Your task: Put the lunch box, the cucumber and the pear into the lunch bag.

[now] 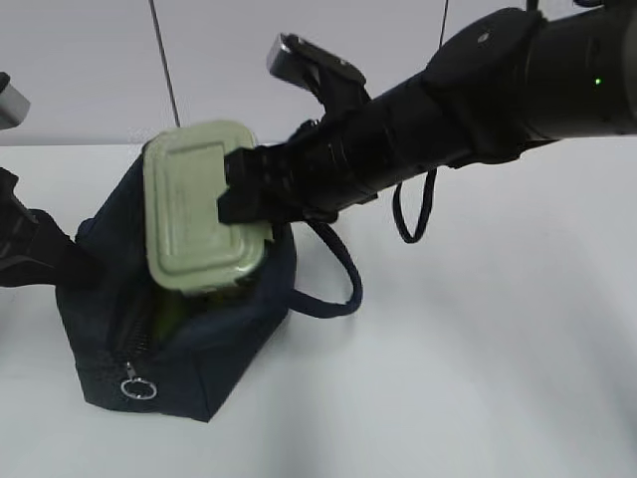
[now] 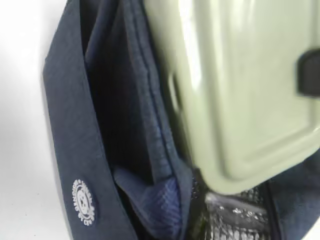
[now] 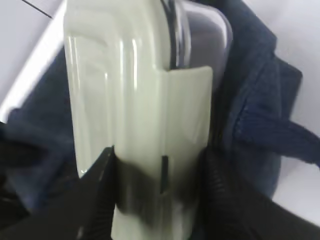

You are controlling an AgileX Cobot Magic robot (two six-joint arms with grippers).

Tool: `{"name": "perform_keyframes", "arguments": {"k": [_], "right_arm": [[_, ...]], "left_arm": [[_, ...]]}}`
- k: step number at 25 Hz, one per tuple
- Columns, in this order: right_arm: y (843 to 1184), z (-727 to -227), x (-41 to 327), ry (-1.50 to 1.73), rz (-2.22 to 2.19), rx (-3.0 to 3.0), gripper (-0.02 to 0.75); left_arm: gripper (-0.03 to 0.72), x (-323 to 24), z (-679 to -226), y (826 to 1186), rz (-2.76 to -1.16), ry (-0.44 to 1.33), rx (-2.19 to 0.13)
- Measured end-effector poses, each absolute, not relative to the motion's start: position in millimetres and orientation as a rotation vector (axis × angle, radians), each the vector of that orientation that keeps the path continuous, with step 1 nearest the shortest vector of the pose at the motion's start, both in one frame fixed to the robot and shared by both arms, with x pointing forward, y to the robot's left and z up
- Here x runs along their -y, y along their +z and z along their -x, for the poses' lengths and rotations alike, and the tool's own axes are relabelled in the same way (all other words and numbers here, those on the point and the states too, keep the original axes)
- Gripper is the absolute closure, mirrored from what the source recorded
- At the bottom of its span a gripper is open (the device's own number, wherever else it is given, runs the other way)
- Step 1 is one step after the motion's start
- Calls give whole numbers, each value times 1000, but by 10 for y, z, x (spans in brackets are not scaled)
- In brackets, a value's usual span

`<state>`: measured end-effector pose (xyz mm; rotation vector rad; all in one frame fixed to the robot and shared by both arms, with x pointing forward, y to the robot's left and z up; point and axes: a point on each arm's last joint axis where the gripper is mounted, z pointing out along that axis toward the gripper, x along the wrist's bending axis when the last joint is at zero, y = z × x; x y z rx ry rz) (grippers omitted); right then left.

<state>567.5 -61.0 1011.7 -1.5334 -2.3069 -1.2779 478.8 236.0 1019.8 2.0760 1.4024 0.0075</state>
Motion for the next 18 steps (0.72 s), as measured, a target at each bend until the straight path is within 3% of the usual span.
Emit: {"name": "perform_keyframes", "arguments": {"k": [7,13,17,18], "right_arm": [[10011,-5677,620,-1126,1636,2310,409],[10022,-5739,346,-1095,1413,2407,391],[10324,-5753,272,-1158,1270,2458,218],[10418,-5737,268,-1184,1247,2478,218]], "left_arm": [[687,-2356,-4789,10200,-2070,4,-1404],[687,-2358,-4789,10199,-2072,5,-1403],[687,-2359,-4792,10204,-2069,14,-1403],[687,-2359,-4792,10204,-2069,14,-1403]]}}
